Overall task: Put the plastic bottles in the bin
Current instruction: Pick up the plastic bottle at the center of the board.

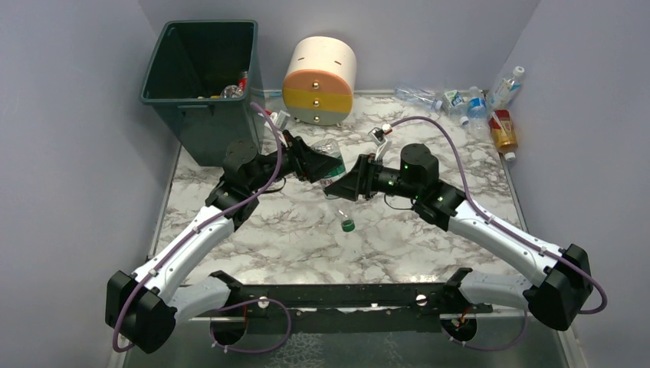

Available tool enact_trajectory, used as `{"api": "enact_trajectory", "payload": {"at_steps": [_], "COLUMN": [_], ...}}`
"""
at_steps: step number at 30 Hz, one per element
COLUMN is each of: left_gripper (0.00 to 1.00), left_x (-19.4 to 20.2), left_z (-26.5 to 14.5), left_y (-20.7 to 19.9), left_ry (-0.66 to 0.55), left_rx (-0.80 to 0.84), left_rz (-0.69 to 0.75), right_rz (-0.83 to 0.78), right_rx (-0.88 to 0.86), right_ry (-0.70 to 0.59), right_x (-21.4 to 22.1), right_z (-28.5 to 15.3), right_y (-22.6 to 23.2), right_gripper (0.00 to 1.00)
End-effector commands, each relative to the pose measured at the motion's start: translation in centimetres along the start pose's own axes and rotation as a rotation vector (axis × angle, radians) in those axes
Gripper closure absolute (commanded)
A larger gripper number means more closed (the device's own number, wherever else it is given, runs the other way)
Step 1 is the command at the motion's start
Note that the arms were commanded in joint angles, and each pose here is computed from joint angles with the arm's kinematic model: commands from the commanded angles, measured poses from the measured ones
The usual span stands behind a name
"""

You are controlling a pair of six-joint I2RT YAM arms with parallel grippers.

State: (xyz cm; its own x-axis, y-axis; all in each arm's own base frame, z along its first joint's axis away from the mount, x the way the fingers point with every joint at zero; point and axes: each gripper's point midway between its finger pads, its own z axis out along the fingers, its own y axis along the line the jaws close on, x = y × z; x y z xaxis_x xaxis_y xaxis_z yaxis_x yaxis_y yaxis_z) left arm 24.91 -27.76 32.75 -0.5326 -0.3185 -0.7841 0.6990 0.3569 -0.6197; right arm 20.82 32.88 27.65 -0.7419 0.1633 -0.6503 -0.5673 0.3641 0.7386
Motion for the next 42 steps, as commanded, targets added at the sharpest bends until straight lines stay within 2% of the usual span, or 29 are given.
{"api": "enact_trajectory", "payload": {"at_steps": [1,3,7,12,13,15,23,29,37,42], "left_gripper": [0.35,0.41,0.45,0.46,0.46,0.46,0.46,0.48,0.46,0.45], "left_x": [-0.4,-0.4,-0.3,-0.3,-0.3,-0.2,-0.5,-1.1,-1.3,-3.4], "left_z": [0.0,0.1,0.2,0.2,0.2,0.3,0.5,0.5,0.9,1.5], "left_y": [-0.7,-0.6,-0.4,-0.2,-0.2,0.0,0.2,1.1,1.3,0.2], "left_ry": [-0.019,-0.016,-0.010,-0.013,-0.013,-0.010,-0.005,0.013,0.005,-0.009], "left_rx": [0.023,0.021,0.015,0.005,0.005,0.002,-0.014,-0.082,-0.087,-0.080], "left_rz": [0.011,0.009,0.001,0.000,0.000,-0.001,0.012,0.066,0.061,0.093], "right_rz": [-0.024,-0.023,-0.021,-0.024,-0.025,-0.026,-0.035,-0.078,-0.107,-0.102], "right_rx": [-0.027,-0.027,-0.027,-0.025,-0.022,-0.013,0.006,0.100,0.162,0.193], "right_ry": [-0.046,-0.040,-0.031,-0.016,-0.014,-0.011,-0.018,-0.078,-0.128,-0.102], "right_x": [-1.5,-1.2,-0.8,-0.3,-0.3,-0.1,0.0,-1.4,-2.3,-1.3], "right_z": [0.4,0.5,0.4,0.1,-0.1,-0.3,-1.8,-4.5,-8.1,-8.8], "right_y": [1.3,1.3,1.3,1.3,1.3,1.2,1.5,1.7,2.7,2.0], "right_gripper": [0.36,0.36,0.30,0.14,0.07,0.01,0.01,0.01,0.01,0.01]}}
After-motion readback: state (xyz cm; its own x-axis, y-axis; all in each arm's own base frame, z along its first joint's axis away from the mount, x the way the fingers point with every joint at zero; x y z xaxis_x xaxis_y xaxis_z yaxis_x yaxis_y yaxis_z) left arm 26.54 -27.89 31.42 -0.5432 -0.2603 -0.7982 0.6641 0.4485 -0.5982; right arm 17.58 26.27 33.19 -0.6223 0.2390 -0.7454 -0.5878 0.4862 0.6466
